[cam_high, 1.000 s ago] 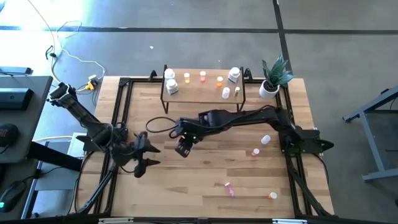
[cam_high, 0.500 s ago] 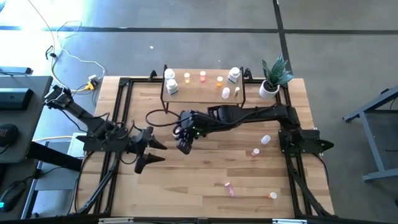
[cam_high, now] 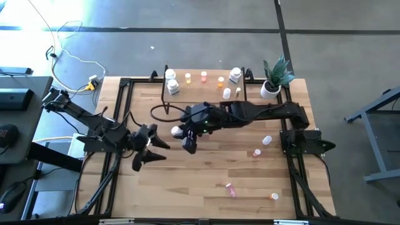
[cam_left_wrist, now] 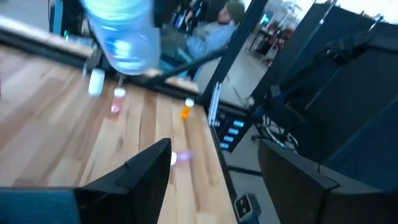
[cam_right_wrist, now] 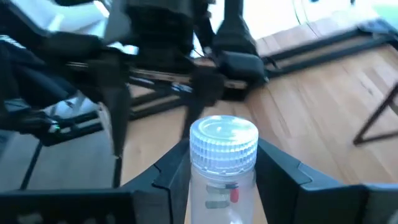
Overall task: Pick and place medicine bottles onto shelf by color
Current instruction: Put the transparent pill bottle on the shelf
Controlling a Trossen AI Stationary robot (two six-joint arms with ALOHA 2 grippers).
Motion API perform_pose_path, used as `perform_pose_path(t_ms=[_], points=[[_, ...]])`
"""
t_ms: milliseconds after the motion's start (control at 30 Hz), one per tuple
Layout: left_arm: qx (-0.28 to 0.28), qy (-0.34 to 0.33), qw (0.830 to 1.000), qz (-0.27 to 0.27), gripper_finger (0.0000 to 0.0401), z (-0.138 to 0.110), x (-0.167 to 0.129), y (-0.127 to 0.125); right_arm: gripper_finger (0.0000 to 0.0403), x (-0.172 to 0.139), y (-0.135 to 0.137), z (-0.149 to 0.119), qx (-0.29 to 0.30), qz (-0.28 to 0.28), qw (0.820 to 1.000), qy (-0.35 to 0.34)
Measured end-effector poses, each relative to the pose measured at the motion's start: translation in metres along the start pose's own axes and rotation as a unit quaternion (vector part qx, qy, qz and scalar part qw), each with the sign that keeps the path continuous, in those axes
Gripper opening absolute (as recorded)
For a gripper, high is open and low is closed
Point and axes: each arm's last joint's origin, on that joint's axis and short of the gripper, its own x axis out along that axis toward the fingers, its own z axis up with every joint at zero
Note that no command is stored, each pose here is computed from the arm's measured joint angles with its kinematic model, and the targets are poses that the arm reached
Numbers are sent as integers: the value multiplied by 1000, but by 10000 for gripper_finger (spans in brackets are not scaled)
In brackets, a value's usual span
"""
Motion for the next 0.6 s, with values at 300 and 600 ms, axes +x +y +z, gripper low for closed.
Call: perform_pose_path(t_ms=[300,600], points=[[15,-58,998,-12,229,12,0,-1,134,-14,12,14,-23,51,996,-64],[3,-108,994,-22,229,23,-1,-2,134,-17,16,23,-24,80,991,-104]])
